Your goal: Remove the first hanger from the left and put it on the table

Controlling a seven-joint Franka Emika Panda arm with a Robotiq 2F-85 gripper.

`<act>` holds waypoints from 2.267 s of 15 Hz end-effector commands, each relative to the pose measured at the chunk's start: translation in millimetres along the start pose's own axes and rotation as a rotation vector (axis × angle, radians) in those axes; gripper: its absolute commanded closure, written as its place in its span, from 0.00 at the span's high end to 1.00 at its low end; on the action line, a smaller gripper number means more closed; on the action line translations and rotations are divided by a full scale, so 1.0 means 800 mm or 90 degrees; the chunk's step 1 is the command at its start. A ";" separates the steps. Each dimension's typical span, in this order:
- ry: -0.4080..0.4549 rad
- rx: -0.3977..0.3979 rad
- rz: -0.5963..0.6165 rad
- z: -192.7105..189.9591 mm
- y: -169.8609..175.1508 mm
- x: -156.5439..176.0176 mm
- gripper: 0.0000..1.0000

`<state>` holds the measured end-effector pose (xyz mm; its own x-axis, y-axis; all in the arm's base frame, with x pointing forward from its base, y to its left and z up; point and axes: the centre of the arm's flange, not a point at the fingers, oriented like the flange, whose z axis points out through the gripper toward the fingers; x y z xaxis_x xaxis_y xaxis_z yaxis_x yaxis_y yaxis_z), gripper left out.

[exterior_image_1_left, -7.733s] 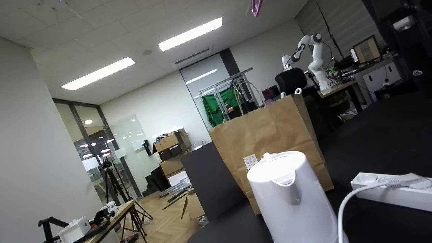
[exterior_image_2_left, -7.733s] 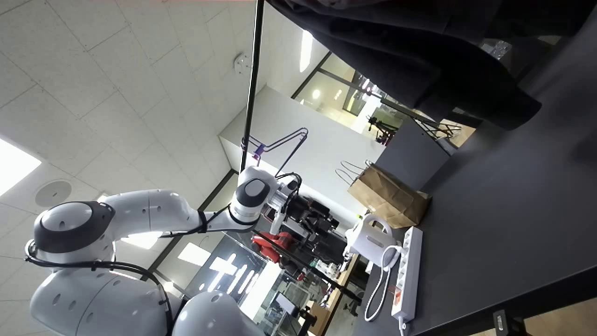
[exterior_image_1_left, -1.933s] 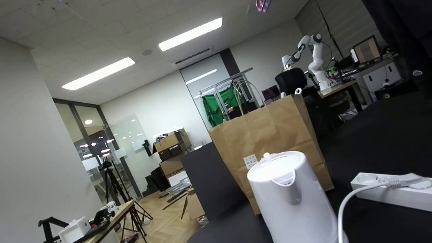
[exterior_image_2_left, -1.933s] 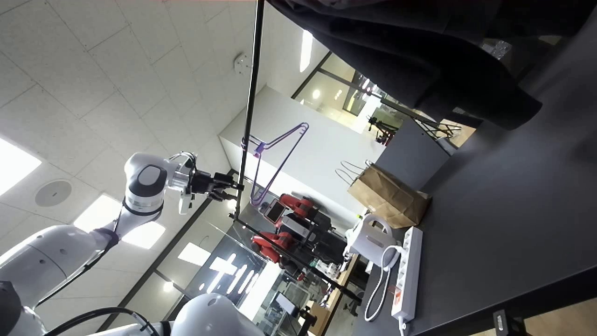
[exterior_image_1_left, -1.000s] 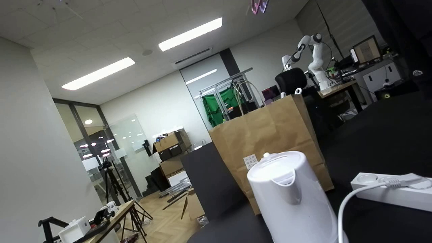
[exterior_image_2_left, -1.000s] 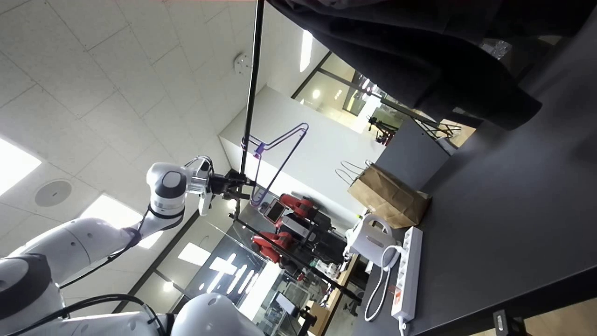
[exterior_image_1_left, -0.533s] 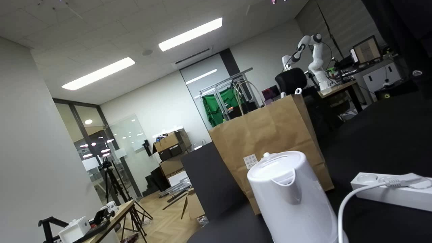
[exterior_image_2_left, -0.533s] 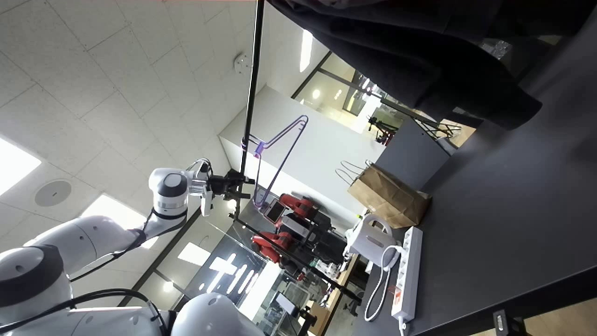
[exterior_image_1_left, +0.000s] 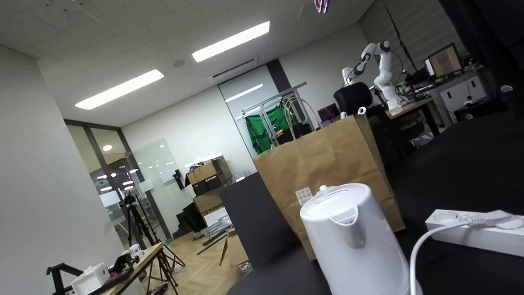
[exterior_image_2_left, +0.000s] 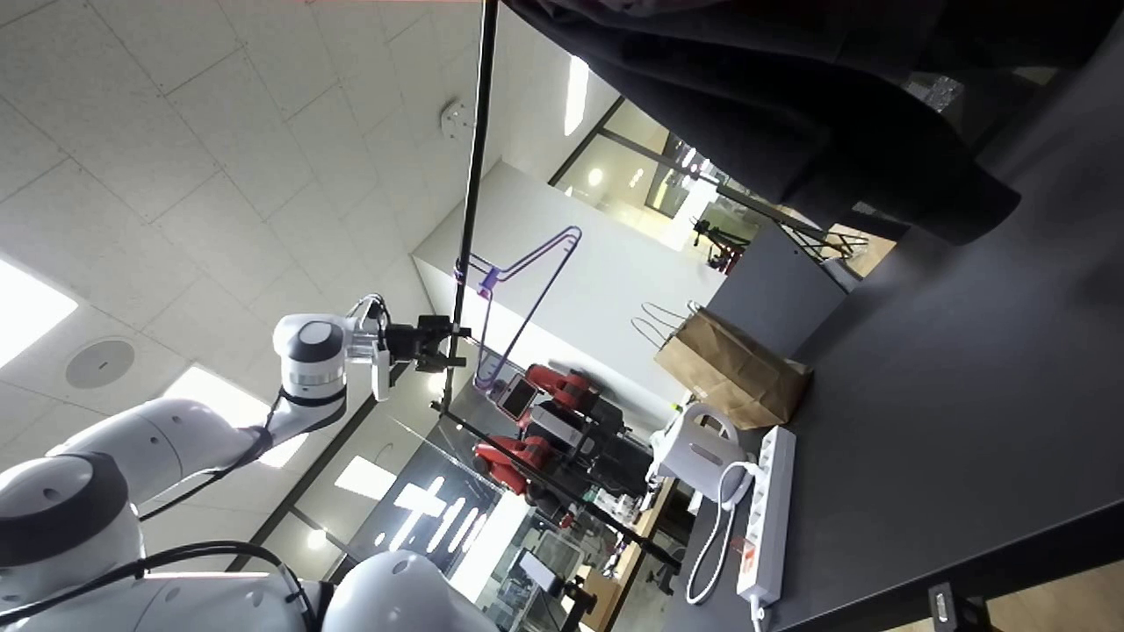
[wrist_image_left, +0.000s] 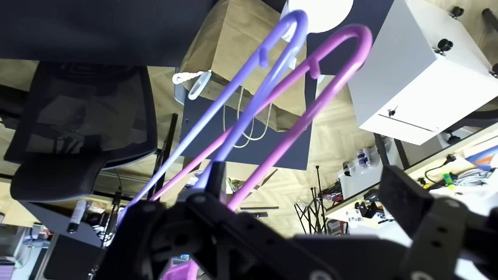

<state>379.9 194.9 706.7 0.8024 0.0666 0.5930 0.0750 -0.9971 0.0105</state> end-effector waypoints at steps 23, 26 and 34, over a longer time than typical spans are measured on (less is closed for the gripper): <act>-0.009 0.001 0.083 -0.022 0.024 0.029 1.00; -0.008 0.003 0.081 -0.023 0.036 0.032 1.00; -0.050 0.057 0.010 -0.019 0.084 0.047 1.00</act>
<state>398.9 142.4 728.3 0.8298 0.0137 0.5580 0.0542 -0.9970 -0.0562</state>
